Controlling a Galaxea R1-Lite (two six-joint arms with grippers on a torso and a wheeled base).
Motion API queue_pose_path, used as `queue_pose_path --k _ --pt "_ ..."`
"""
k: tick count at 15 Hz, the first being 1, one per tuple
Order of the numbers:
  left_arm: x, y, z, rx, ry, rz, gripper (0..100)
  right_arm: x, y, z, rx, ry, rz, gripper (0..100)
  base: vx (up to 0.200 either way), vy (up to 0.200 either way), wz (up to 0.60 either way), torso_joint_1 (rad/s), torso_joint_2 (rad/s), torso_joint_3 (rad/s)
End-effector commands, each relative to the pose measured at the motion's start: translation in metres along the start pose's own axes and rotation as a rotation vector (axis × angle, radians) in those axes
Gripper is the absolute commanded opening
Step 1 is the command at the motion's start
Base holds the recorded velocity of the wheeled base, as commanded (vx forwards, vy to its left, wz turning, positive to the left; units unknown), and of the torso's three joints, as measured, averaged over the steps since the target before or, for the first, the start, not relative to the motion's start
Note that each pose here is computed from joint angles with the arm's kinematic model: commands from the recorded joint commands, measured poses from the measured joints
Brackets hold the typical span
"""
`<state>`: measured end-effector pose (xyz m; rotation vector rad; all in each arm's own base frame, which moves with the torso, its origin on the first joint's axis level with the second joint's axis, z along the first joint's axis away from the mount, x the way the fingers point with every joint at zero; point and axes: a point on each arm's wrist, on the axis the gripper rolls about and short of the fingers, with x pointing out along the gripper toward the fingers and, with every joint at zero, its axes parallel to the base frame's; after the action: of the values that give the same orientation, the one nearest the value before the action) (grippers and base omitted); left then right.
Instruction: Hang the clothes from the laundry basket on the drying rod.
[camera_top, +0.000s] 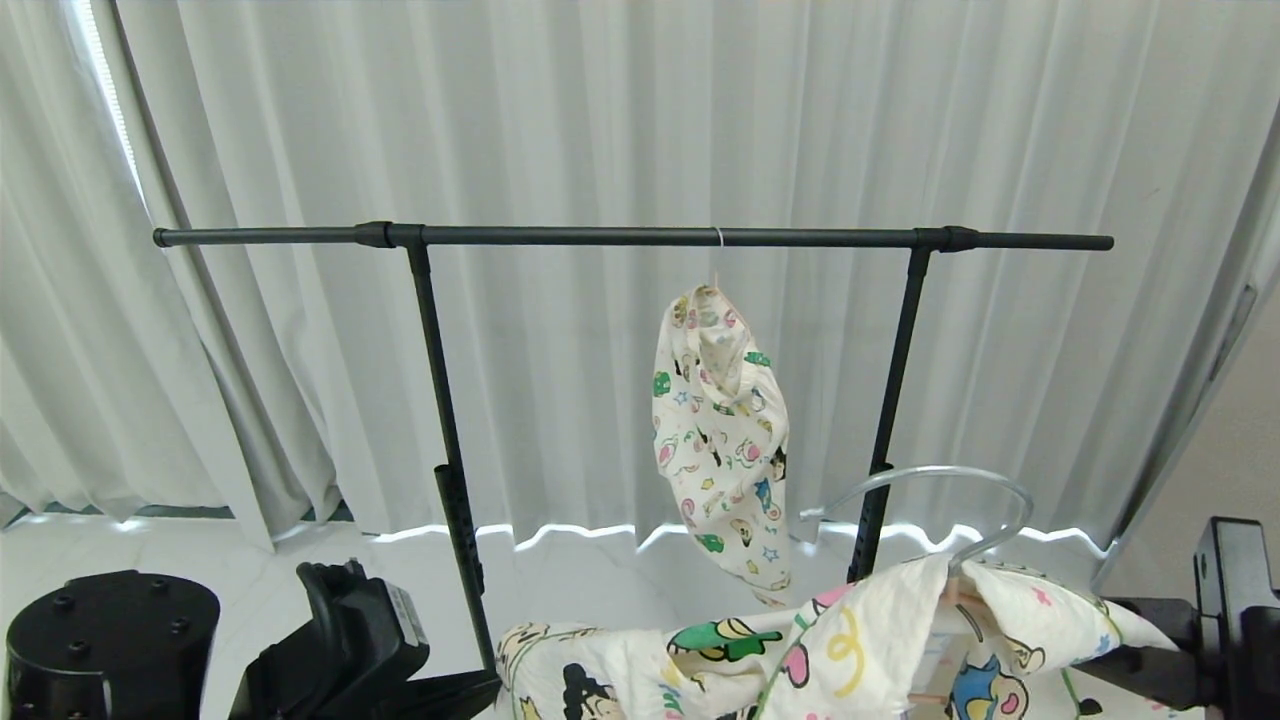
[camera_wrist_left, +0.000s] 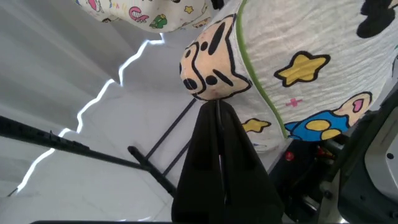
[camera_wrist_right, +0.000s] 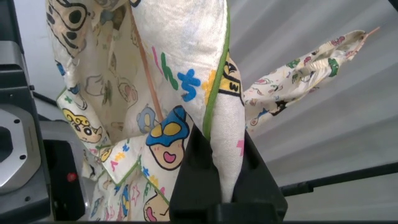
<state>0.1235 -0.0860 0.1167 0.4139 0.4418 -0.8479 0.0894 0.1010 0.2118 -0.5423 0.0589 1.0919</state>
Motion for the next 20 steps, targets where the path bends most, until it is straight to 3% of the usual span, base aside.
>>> queue_pose_path --k 1,3,4,7,12,15,16,20 --pt "-0.001 0.001 -0.001 -0.001 -0.001 0.011 0 0.0 0.0 0.0 0.0 0.001 0.0 0 0.0 0.0 0.0 0.0 0.0 0.0" --pt "-0.006 -0.001 -0.002 0.003 -0.012 0.02 0 0.0 -0.001 0.002 -0.002 -0.005 -0.002 0 0.0 0.0 0.0 0.0 0.0 0.0" --pt "-0.007 -0.002 -0.004 0.001 -0.012 0.02 100 0.0 -0.001 0.002 -0.002 -0.007 -0.005 0 0.0 0.0 0.0 0.0 0.0 0.0" --pt "-0.011 -0.007 -0.014 -0.007 0.006 -0.001 100 -0.001 -0.004 0.007 -0.006 -0.022 -0.012 0 0.0 0.0 0.0 0.0 0.0 0.0" --pt "0.002 0.002 0.0 -0.101 0.0 -0.02 100 -0.002 -0.006 0.012 -0.014 -0.038 -0.02 0 0.0 0.0 0.0 0.0 0.0 0.0" --pt "0.002 0.001 0.0 -0.106 -0.009 -0.048 100 -0.002 -0.006 0.013 -0.015 -0.041 -0.02 0 0.0 0.0 0.0 0.0 0.0 0.0" --pt "0.002 0.001 0.0 -0.106 -0.008 -0.052 0 -0.002 -0.006 0.013 -0.015 -0.04 -0.021 0 0.0 0.0 0.0 0.0 0.0 0.0" --pt "0.0 0.002 -0.002 -0.112 -0.005 -0.038 0 -0.001 -0.006 0.013 -0.014 -0.039 -0.022 0 0.0 0.0 0.0 0.0 0.0 0.0"
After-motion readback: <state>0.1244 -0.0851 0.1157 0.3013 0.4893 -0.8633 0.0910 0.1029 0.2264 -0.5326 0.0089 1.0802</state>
